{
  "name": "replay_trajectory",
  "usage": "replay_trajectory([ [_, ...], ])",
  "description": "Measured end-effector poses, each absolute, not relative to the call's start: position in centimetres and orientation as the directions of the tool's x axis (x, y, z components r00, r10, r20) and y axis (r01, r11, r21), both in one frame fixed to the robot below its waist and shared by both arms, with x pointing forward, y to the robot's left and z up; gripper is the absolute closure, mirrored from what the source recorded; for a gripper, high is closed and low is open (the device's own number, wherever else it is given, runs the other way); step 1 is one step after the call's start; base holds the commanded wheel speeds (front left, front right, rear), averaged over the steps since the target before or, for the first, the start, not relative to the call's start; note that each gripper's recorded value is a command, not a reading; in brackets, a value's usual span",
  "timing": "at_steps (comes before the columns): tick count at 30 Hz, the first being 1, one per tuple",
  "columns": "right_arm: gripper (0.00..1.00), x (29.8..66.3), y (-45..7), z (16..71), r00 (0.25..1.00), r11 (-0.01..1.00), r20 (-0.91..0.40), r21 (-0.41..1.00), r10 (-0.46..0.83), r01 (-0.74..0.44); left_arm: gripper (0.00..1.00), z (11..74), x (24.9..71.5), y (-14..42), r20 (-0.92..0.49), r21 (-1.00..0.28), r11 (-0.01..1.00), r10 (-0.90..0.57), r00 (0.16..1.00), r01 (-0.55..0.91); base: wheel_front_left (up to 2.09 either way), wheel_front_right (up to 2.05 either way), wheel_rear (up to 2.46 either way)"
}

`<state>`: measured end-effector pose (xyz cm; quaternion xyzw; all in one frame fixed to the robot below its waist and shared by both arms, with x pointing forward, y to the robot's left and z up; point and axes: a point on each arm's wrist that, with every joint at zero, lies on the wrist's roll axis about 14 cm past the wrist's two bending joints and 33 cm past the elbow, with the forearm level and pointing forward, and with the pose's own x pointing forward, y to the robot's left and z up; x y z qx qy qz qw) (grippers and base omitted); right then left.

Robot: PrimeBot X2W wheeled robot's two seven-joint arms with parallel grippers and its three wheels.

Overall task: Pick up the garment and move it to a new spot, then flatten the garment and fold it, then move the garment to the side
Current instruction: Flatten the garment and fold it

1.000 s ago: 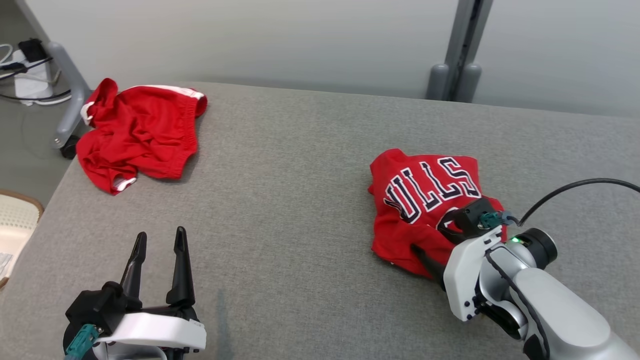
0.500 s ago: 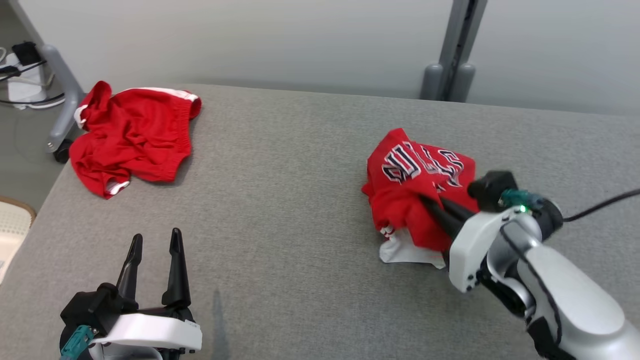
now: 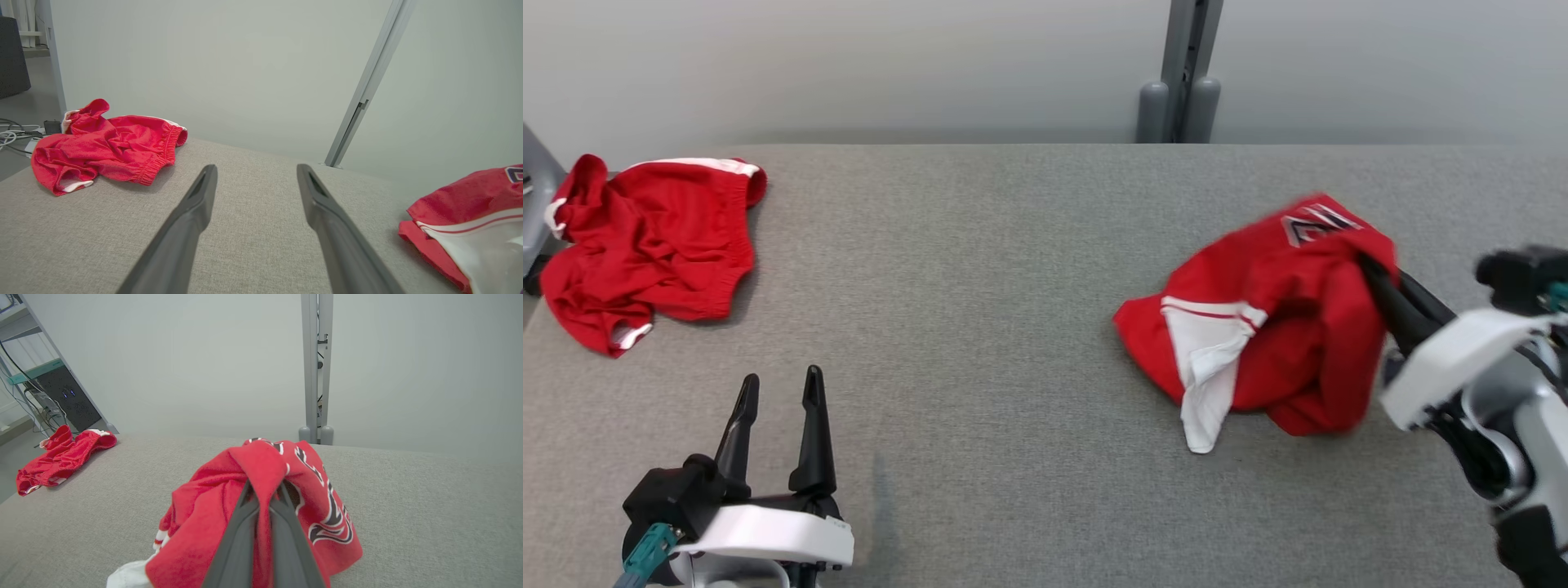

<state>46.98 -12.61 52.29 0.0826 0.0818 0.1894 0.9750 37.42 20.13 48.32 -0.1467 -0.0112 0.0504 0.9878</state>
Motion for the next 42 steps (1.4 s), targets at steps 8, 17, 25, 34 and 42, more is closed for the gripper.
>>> replay_trajectory([
  [8,0.0,44.2,-20.5,43.5,0.914,0.98,-0.37,0.169,0.166,-0.11,0.0,47.8,38.8,18.6,-0.005,-0.293,0.955,0.051,0.999,-0.05,0.0,0.0,0.0],
  [17,0.0,43.5,-23.9,43.8,0.955,0.994,-0.295,0.107,0.034,-0.002,0.0,47.8,39.6,17.5,0.0,-0.289,0.957,0.008,1.0,-0.007,0.0,0.0,0.0],
  [25,0.0,43.3,-22.0,49.4,0.998,0.99,-0.039,0.131,0.047,-0.041,0.0,50.2,39.6,17.4,0.074,-0.276,0.961,0.004,0.997,0.016,0.0,0.0,0.0],
  [34,0.0,41.6,-14.0,50.8,0.967,0.956,0.004,0.145,0.256,-0.253,0.0,50.9,39.5,17.0,0.096,-0.265,0.964,-0.009,0.995,0.034,0.0,0.0,0.0],
  [42,0.0,39.4,-9.5,43.5,0.803,0.877,-0.404,-0.003,0.439,-0.481,0.0,50.0,38.8,18.0,0.066,-0.279,0.96,0.022,0.998,-0.002,0.0,0.0,0.0],
])
